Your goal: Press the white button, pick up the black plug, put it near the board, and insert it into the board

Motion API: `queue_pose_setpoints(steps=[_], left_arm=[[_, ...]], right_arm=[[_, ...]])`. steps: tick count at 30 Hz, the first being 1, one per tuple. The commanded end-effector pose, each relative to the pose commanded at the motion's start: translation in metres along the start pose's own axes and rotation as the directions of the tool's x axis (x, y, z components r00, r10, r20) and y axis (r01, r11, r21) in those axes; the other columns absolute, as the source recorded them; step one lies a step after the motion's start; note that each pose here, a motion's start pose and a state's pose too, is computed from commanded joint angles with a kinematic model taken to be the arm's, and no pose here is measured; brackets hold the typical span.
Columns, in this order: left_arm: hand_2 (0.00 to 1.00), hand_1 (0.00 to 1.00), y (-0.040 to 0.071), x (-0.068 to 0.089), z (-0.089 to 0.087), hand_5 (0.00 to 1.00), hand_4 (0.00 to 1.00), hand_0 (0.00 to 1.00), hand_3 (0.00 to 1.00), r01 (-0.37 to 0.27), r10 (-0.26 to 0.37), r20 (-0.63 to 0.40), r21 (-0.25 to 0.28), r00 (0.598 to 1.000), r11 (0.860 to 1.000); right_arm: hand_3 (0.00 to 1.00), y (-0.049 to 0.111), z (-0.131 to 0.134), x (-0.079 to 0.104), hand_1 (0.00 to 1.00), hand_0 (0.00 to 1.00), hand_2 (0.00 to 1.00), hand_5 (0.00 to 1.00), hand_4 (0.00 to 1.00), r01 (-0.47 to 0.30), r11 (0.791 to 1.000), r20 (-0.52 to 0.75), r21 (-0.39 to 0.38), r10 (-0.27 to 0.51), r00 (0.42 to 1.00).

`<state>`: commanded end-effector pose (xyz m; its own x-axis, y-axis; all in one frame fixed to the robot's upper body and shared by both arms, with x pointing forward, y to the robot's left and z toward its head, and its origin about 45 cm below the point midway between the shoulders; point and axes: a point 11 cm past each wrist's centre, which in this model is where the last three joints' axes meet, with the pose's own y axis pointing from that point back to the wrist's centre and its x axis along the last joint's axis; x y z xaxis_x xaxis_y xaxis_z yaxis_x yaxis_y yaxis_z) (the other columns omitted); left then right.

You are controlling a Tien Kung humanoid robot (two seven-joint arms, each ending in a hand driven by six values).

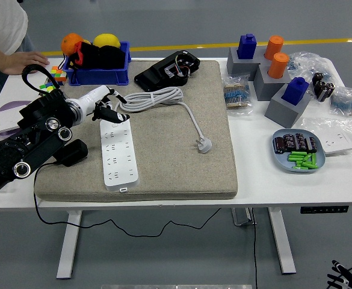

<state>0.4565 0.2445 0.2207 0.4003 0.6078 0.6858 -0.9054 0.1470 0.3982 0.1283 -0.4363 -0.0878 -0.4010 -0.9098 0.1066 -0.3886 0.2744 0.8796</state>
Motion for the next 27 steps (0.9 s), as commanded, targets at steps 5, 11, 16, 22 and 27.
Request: queue_pose_setpoints(steps=[5, 11, 16, 22, 27], left_arm=[[0.213, 0.138, 0.015, 0.01, -0.003, 0.125, 0.739, 0.106, 0.701, -0.065, 0.053, -0.098, -0.124, 0.994, 0.99], [0.478, 0.492, 0.039, 0.021, -0.034, 0.089, 0.755, 0.319, 0.674, -0.139, 0.121, -0.158, -0.111, 0.98, 0.984], [0.478, 0.492, 0.054, 0.023, -0.065, 0.089, 0.755, 0.319, 0.674, -0.173, 0.16, -0.164, -0.07, 0.973, 0.982], [0.677, 0.747, 0.067, 0.02, -0.097, 0.126, 0.825, 0.664, 0.615, -0.175, 0.173, -0.119, -0.009, 0.978, 0.985], [0.791, 0.88, 0.073, 0.017, -0.113, 0.119, 0.933, 0.817, 0.544, -0.161, 0.164, -0.11, 0.038, 0.98, 0.986]], right_arm=[[0.664, 0.0, 0.004, 0.0, 0.61, 0.725, 0.556, 0.498, 0.738, 0.001, 1.0, -0.004, -0.009, -0.001, 1.0], [0.663, 0.001, 0.009, 0.003, 0.61, 0.726, 0.556, 0.498, 0.738, -0.001, 1.0, -0.007, -0.015, 0.0, 1.0], [0.663, 0.002, 0.01, 0.003, 0.61, 0.726, 0.556, 0.498, 0.738, 0.0, 1.0, -0.003, -0.016, 0.0, 1.0], [0.663, 0.002, 0.015, 0.002, 0.61, 0.725, 0.556, 0.498, 0.738, 0.0, 1.0, 0.004, -0.022, 0.0, 1.0], [0.663, 0.002, 0.019, 0.001, 0.609, 0.725, 0.556, 0.498, 0.738, 0.005, 1.0, 0.006, -0.029, -0.005, 1.0]])
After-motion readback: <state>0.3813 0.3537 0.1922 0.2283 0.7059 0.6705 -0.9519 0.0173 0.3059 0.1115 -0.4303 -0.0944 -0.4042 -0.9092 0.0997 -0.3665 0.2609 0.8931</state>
